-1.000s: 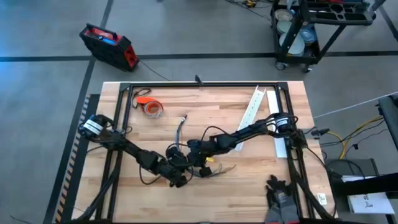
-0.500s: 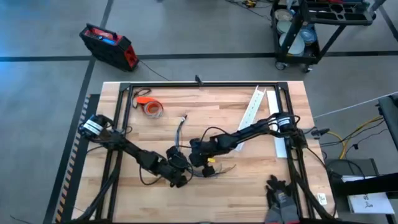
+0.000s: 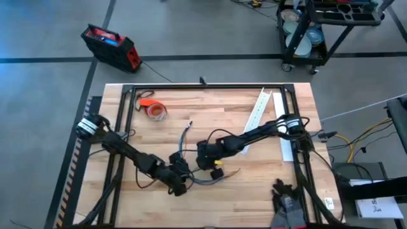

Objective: Ziptie cables
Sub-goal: Wrap the cables together using a black zip tie

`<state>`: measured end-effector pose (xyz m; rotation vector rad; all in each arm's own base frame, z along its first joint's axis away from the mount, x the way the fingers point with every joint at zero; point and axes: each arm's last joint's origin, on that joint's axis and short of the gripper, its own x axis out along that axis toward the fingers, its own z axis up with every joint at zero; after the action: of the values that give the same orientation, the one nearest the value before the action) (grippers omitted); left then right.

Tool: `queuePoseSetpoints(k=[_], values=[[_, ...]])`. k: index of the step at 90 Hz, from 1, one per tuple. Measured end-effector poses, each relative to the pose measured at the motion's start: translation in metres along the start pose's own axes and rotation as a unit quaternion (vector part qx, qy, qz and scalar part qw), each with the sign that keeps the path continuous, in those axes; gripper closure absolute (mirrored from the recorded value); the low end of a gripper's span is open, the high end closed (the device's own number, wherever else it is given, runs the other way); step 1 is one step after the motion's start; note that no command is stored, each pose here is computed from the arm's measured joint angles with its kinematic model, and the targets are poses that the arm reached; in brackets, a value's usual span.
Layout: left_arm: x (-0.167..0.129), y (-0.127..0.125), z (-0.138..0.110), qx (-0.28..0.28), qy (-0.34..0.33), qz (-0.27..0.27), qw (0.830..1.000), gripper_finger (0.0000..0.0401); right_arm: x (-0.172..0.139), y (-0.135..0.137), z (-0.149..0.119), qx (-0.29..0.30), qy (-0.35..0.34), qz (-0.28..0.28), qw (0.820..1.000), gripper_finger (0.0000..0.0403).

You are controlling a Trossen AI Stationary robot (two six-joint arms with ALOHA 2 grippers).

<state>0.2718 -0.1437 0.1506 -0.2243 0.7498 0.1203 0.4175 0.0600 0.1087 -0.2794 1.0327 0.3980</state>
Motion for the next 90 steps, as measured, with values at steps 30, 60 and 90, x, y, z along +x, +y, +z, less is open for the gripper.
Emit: queuePoseSetpoints(k=[30, 60, 90], values=[[-0.045, 0.018, 0.012, -0.019, -0.046, 0.034, 0.998, 0.0214, -0.04, 0.01, 0.023, 0.039, -0.062, -0.011, 0.997, 0.021], [-0.03, 0.015, -0.016, -0.032, -0.071, -0.004, 0.997, 0.026, -0.004, 0.025, 0.029, -0.014, -0.125, -0.001, 0.992, 0.0238], [-0.007, -0.001, -0.051, -0.042, -0.056, 0.03, 0.997, 0.0315, 0.025, 0.008, 0.019, -0.012, -0.143, -0.027, 0.989, 0.0242]])
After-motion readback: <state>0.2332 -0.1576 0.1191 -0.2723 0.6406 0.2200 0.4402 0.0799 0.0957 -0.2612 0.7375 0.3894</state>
